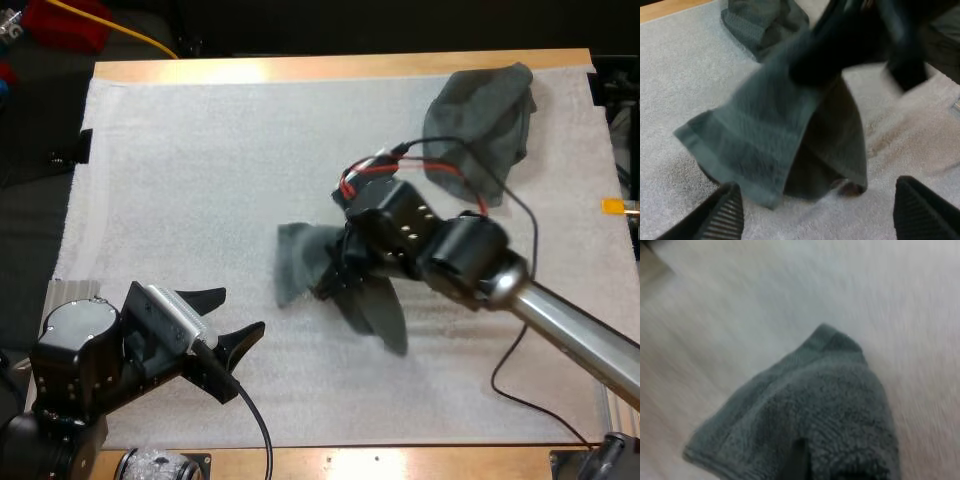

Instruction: Pick towel from pile, fold and stack

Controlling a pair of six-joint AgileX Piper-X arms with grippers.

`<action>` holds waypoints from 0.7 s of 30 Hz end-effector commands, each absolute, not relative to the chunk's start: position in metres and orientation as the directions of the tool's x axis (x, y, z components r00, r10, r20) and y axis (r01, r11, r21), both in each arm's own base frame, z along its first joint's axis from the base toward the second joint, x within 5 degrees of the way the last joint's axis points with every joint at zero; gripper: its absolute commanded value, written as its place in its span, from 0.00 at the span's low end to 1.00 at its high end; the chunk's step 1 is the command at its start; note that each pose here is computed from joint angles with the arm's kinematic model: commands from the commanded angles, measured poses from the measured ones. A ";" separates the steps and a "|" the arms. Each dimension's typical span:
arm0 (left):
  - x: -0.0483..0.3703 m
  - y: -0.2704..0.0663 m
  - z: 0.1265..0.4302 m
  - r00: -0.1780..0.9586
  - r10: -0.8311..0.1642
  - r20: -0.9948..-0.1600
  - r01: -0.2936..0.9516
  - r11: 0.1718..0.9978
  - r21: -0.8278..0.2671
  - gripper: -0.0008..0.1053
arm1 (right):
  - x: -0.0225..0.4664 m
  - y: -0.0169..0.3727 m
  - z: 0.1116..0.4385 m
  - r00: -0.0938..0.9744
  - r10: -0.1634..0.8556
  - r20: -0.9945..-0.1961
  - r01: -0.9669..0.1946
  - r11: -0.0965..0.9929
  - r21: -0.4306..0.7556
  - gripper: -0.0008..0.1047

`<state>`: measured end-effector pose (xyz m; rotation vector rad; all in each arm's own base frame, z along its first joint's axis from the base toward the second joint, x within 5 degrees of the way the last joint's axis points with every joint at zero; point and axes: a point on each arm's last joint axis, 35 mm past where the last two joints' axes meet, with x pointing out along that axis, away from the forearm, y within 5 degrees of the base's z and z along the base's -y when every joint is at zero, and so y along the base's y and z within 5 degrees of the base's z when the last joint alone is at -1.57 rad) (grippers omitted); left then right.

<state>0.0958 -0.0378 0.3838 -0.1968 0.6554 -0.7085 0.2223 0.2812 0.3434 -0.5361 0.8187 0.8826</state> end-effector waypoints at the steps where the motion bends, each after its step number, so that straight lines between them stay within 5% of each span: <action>1: 0.095 -0.038 0.386 0.565 -0.670 -0.481 0.550 0.741 -0.386 0.59 | 0.223 0.281 0.334 0.366 0.424 -0.828 -0.839 0.535 -0.097 0.03; 10: 0.095 -0.038 0.386 0.565 -0.670 -0.481 0.550 0.741 -0.386 0.59 | 0.228 0.280 0.265 0.325 0.225 -0.919 -0.833 0.528 -0.165 0.03; 15: 0.095 -0.038 0.386 0.565 -0.670 -0.481 0.550 0.741 -0.386 0.59 | 0.236 0.274 0.251 0.410 0.091 -0.908 -0.777 0.556 -0.295 0.12; 21: 0.095 -0.038 0.386 0.565 -0.670 -0.481 0.550 0.741 -0.386 0.59 | 0.261 0.260 0.254 0.467 0.094 -0.879 -0.708 0.636 -0.308 0.14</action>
